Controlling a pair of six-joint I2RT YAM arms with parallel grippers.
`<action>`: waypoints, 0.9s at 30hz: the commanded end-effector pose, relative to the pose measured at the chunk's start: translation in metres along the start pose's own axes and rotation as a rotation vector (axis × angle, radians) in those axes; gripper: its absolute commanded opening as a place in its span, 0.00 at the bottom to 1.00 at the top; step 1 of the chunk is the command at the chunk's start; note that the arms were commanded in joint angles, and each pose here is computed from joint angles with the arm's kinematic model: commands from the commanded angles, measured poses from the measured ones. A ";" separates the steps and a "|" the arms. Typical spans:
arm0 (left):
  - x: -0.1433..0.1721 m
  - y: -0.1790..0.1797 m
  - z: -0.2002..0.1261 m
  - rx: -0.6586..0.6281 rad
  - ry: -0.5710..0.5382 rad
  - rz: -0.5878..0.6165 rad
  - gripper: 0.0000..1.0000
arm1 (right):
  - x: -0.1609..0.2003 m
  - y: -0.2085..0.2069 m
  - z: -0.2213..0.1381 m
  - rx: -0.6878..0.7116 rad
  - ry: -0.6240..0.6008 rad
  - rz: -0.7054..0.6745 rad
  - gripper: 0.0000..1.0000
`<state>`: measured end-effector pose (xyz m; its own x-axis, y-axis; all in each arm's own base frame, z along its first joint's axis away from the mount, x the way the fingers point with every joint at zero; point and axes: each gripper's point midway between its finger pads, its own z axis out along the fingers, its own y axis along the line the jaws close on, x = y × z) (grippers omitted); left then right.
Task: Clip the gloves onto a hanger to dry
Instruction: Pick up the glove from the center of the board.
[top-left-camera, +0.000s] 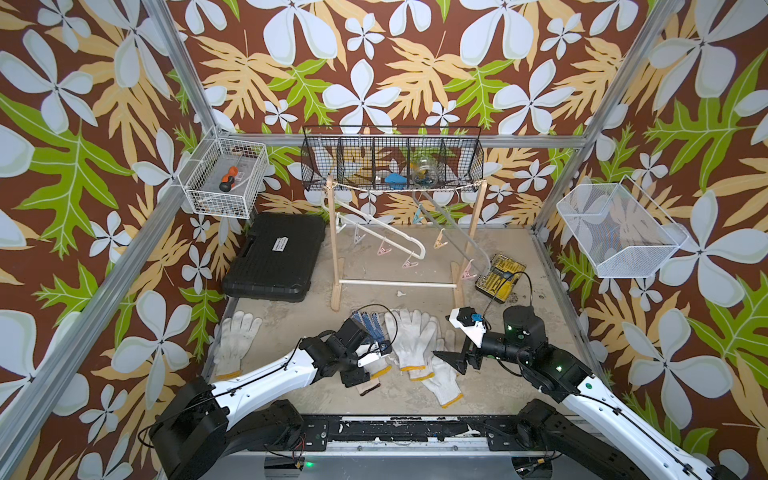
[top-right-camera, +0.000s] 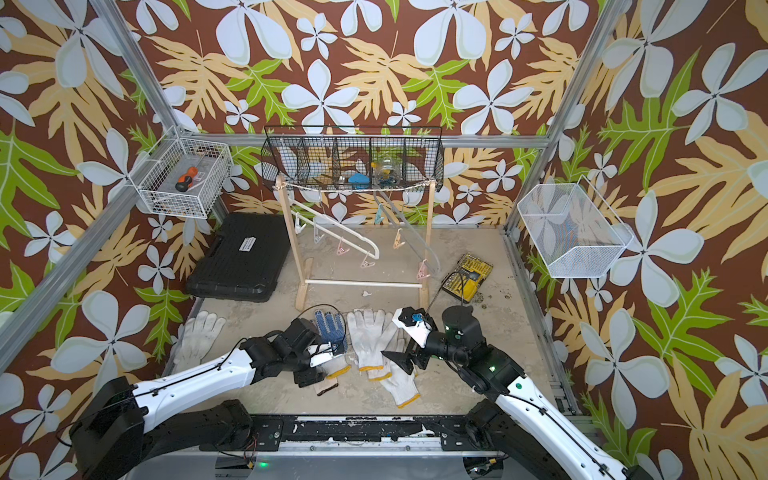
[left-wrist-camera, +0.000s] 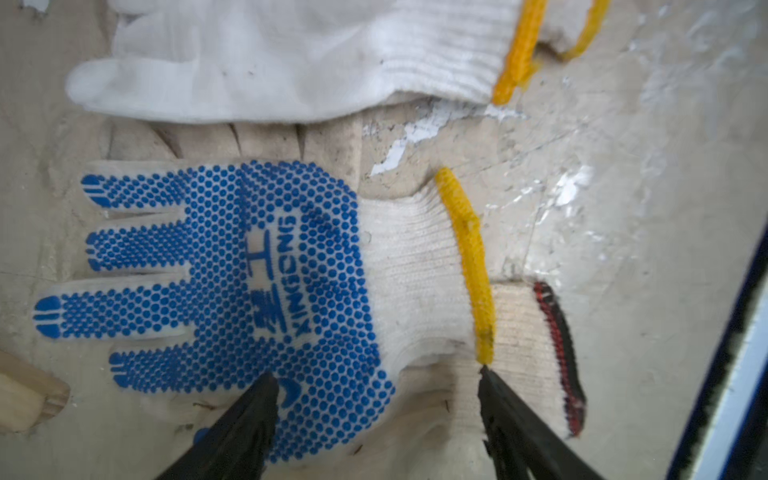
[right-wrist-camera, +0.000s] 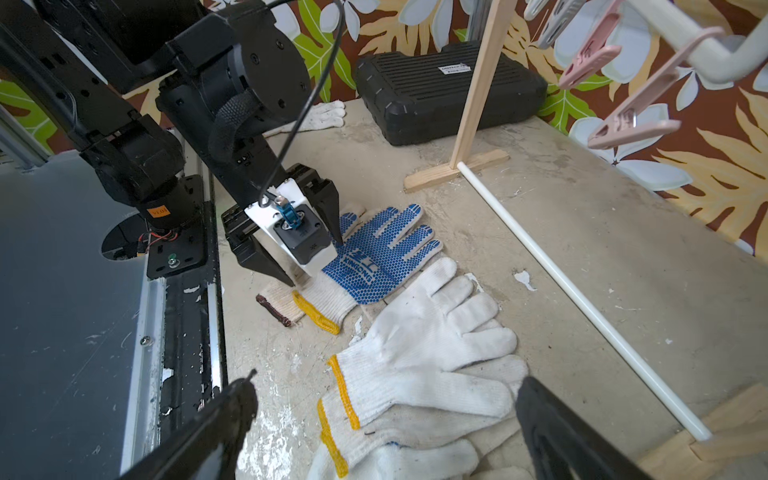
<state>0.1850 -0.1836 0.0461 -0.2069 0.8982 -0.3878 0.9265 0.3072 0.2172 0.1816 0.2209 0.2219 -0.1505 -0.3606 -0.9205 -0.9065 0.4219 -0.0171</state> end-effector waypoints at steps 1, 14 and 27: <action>-0.007 0.015 0.006 -0.065 0.005 0.008 0.74 | -0.006 -0.002 0.001 0.010 -0.026 -0.026 1.00; -0.004 0.007 0.021 -0.045 0.052 0.019 0.31 | 0.003 -0.003 0.003 0.016 0.001 -0.029 1.00; -0.013 0.009 0.008 -0.035 0.044 -0.013 0.00 | -0.003 -0.006 0.005 0.018 -0.007 -0.032 1.00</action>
<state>0.2023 -0.1936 0.0406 -0.2106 0.9141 -0.3464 0.9094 0.3132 0.2738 0.1848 0.2223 0.2141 -0.1478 -0.3799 -0.9132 -0.9075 0.4192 -0.0275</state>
